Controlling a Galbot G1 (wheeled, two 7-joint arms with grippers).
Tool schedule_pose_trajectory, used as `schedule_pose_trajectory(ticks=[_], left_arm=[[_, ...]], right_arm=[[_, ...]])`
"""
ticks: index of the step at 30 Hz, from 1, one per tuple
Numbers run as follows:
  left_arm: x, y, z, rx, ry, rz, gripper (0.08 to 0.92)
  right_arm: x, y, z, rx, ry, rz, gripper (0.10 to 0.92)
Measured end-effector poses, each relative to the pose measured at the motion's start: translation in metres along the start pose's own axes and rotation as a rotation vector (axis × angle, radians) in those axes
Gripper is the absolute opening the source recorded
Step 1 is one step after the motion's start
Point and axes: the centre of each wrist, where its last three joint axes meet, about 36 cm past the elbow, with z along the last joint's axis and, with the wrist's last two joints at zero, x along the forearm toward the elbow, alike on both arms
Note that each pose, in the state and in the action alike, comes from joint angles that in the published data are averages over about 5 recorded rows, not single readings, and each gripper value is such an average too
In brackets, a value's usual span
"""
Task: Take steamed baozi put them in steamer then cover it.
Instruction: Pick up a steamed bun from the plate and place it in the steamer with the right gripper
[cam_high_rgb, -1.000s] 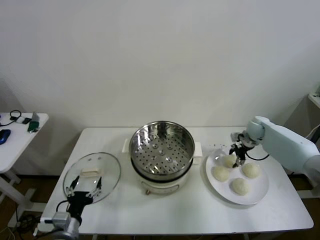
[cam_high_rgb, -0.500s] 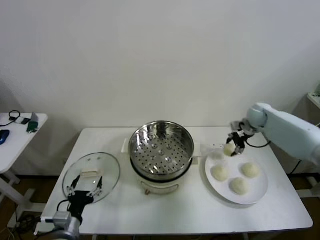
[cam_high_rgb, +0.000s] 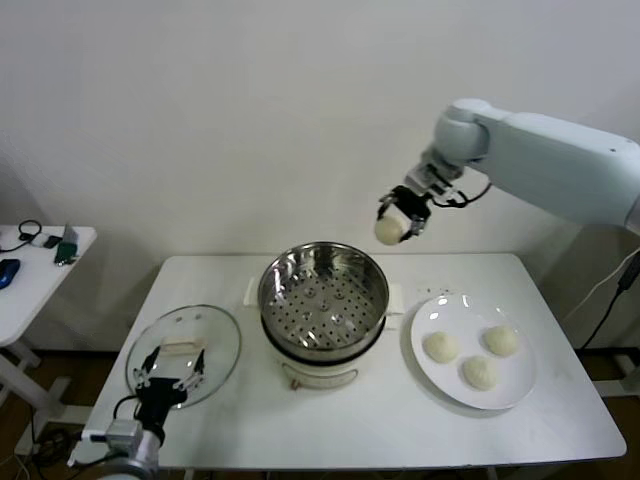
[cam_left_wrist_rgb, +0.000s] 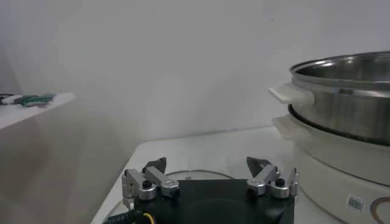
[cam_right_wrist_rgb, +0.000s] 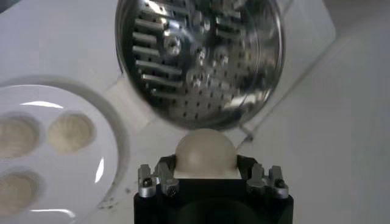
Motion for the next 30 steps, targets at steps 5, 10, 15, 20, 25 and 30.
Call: schedule_pose_trajectory(ticks=[5,10,15,20,25,30], left_arm=[[0.0,0.002,-0.002,-0.004,-0.004,-0.003,0.823],[0.002,0.002,-0.002,-0.005,-0.004,-0.003,0.823],[0.003,0.002,-0.001,-0.005,-0.002,-0.002,0.823],[0.003,0.002,-0.001,-0.006,-0.001,-0.001,0.823],[0.003,0.001,0.0,-0.006,-0.002,-0.001,0.823],[0.003,0.001,0.001,-0.004,-0.001,-0.005,0.823]], right_arm=[[-0.022,-0.023,-0.029,0.152,0.005,-0.027,0.67],[-0.054,-0.034,-0.042,0.245,0.023,-0.044,0.67],[-0.087,-0.038,-0.045,0.285,0.031,-0.045,0.67],[-0.115,-0.038,-0.043,0.298,0.036,-0.042,0.67],[-0.137,-0.035,-0.039,0.288,0.038,-0.035,0.67],[-0.155,-0.032,-0.038,0.274,0.037,-0.019,0.67]])
